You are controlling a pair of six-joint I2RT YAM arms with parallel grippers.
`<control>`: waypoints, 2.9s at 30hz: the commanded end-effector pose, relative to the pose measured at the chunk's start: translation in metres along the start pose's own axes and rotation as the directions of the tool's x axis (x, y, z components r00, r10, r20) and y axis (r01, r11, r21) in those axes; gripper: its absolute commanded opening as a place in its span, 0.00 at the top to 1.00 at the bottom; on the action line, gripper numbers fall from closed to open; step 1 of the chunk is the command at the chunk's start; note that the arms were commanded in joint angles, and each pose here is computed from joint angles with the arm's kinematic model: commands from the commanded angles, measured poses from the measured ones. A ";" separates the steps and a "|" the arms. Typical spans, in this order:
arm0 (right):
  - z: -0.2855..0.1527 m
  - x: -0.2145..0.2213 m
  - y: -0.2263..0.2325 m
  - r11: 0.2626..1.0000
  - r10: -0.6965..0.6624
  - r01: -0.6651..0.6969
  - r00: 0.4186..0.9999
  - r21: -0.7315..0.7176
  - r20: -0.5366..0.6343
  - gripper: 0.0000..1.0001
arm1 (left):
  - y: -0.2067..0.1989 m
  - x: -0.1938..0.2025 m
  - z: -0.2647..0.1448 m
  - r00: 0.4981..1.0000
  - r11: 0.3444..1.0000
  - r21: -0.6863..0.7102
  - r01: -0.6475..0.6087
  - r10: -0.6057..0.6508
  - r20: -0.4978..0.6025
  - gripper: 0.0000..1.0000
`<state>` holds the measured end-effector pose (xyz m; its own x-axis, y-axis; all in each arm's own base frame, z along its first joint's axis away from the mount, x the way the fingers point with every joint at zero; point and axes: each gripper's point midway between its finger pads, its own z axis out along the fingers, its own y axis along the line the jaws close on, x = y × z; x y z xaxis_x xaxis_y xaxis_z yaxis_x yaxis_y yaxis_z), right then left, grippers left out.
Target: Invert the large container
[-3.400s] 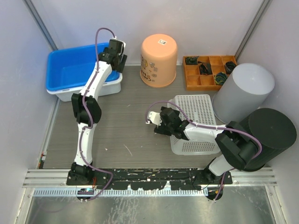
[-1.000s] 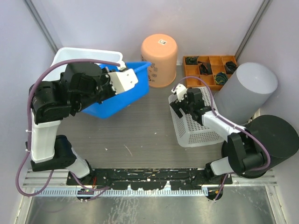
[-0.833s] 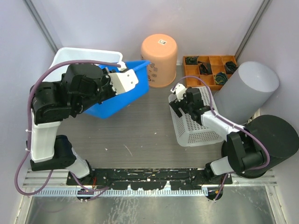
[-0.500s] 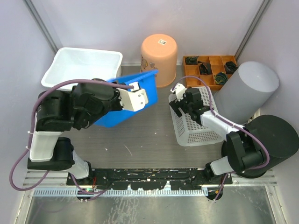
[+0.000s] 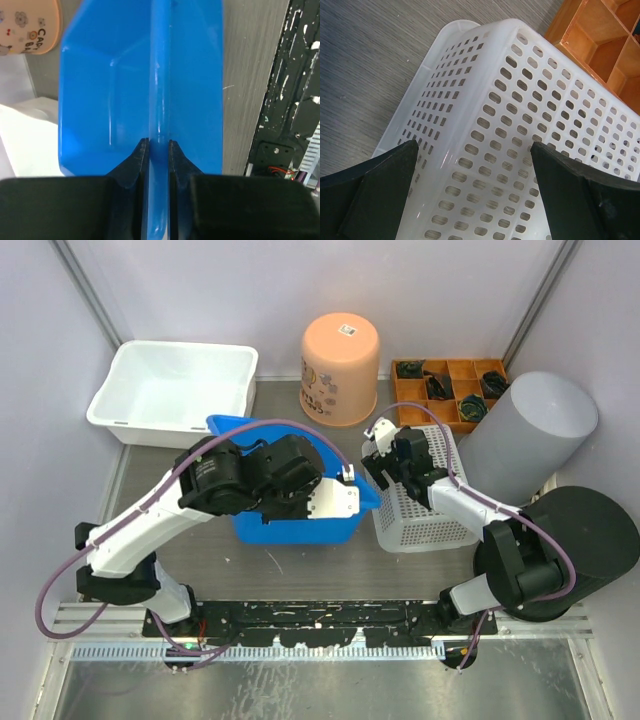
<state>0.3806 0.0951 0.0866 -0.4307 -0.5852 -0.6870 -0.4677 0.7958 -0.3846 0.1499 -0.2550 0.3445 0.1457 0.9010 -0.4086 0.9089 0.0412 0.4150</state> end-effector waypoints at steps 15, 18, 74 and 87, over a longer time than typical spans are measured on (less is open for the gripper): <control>-0.061 0.090 -0.014 0.993 -0.119 0.097 0.905 -0.073 -0.409 0.00 | -0.111 0.110 0.015 0.957 0.885 0.461 0.062 0.079 -0.278 1.00; -0.085 0.056 -0.016 0.982 -0.160 0.114 0.930 -0.152 -0.330 0.00 | -0.127 0.133 0.021 0.938 0.857 0.508 0.085 0.102 -0.331 1.00; -0.154 0.037 -0.036 0.949 0.295 -0.293 0.955 -0.112 0.002 0.00 | -0.138 0.169 0.064 0.989 0.942 0.334 -0.013 0.062 -0.136 0.01; -0.145 0.057 -0.048 0.941 0.331 -0.334 0.942 -0.052 -0.054 0.00 | -0.173 0.182 0.096 0.991 0.905 0.424 0.027 0.031 -0.127 0.33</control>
<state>0.2557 0.0053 0.1503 -0.6252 -0.3062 -0.7179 -0.3614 0.9288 -0.0815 0.0609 -0.1291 0.1280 0.1121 0.9611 -0.2523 0.9935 -0.1040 0.0456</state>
